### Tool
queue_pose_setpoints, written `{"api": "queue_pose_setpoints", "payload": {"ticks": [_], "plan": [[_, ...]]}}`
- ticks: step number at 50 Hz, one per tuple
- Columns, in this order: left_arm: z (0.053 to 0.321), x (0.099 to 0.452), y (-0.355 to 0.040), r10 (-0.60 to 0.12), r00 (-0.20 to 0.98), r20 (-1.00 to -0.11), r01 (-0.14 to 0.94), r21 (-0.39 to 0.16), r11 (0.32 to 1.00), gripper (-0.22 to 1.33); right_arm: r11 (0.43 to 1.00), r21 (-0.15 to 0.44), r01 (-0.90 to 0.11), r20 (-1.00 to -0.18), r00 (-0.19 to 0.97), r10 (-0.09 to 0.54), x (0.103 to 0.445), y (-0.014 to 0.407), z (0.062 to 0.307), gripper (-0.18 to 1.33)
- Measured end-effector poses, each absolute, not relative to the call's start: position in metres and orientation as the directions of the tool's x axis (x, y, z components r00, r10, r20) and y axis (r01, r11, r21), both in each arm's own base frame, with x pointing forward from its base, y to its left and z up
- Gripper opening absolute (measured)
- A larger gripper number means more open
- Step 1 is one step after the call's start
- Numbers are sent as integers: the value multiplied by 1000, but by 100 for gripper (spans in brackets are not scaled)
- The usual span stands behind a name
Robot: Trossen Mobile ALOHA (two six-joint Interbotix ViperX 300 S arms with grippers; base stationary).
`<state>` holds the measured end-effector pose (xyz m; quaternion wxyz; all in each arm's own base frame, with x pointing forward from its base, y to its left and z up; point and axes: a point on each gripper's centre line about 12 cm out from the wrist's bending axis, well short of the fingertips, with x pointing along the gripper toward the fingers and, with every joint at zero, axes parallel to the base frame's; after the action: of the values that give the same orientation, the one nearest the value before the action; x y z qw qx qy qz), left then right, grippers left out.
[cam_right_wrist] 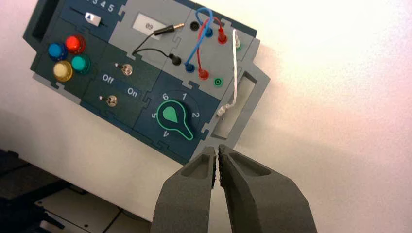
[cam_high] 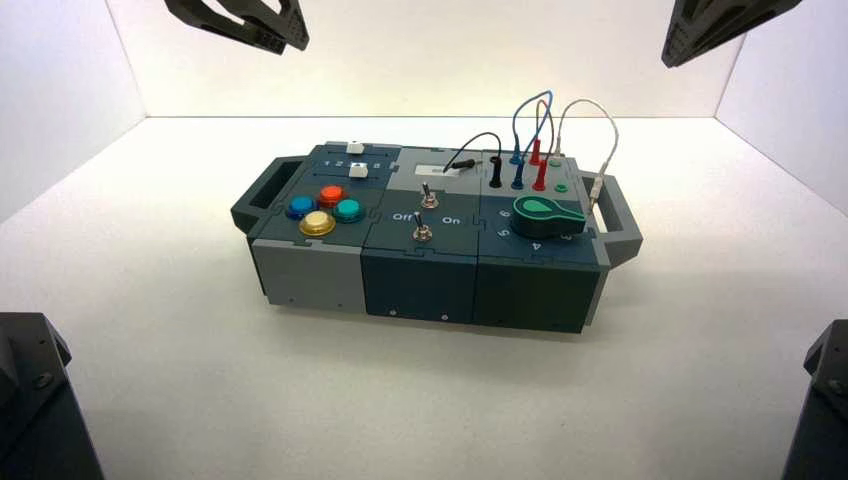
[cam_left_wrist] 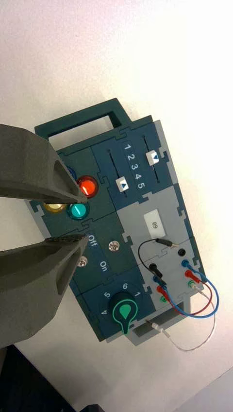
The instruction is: Turn the knob to position 5.
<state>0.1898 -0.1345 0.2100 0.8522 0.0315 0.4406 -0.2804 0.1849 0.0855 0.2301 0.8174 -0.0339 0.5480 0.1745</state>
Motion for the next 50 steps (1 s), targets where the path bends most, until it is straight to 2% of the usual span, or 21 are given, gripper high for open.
{"api": "queue_pose_setpoints", "payload": {"ticks": [30, 50], "plan": [[206, 192, -136, -443, 445, -778, 503, -193, 843, 74, 937, 137, -322, -912, 327, 246, 184, 85, 230, 1], [207, 193, -136, -444, 447, -776, 502, -194, 843, 69, 935, 159, -316, -928, 275, 251, 186, 90, 220, 1]]}}
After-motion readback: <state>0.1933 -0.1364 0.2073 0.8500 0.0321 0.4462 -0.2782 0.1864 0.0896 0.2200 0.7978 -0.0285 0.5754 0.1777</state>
